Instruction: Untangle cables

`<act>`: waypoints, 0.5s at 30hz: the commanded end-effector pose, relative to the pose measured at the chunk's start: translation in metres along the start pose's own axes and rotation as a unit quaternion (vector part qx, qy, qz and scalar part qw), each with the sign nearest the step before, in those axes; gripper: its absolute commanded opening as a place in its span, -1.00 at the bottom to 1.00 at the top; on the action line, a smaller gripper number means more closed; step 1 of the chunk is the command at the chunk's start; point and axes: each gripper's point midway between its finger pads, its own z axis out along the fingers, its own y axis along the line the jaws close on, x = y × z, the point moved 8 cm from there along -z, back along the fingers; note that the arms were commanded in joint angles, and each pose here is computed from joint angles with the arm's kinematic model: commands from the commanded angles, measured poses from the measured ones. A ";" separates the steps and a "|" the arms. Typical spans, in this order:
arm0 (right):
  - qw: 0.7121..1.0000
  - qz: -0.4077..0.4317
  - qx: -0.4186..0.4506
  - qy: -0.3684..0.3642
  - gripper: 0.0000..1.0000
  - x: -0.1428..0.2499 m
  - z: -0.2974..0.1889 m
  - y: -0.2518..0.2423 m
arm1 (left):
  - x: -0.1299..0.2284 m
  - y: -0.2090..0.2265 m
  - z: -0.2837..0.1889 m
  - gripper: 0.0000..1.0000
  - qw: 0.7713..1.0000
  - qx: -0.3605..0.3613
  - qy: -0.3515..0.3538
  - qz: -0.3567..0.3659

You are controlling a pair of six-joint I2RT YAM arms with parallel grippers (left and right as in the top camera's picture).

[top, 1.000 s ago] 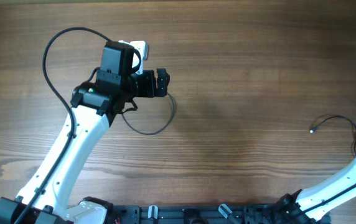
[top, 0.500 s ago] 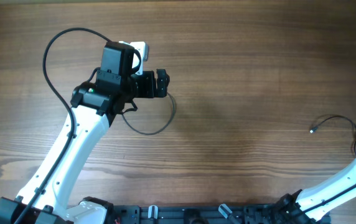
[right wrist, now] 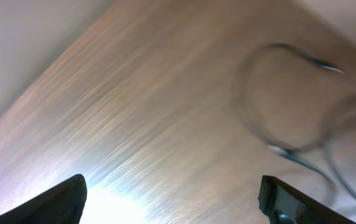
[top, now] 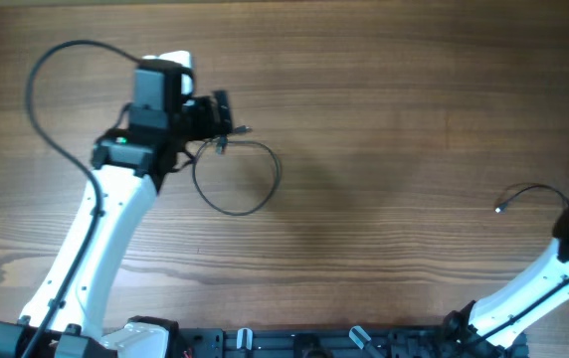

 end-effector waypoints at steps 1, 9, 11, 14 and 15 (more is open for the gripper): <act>0.981 -0.175 -0.084 0.019 0.80 0.020 -0.004 0.085 | -0.018 0.043 -0.008 1.00 0.996 -0.036 -0.027 -0.072; 0.830 -0.458 -0.286 0.143 0.82 0.157 -0.037 0.269 | -0.022 0.103 -0.016 1.00 0.986 -0.084 -0.030 -0.142; 0.798 -0.495 -0.305 0.156 0.84 0.193 -0.050 0.304 | -0.019 0.108 -0.017 1.00 0.985 -0.077 -0.019 -0.152; 0.818 -0.504 -0.235 0.150 0.84 0.241 -0.050 0.345 | -0.021 0.107 -0.017 1.00 0.986 -0.067 -0.023 -0.148; 0.824 -0.510 -0.207 0.135 0.83 0.258 -0.046 0.357 | -0.021 0.107 -0.017 1.00 0.987 -0.066 -0.023 -0.147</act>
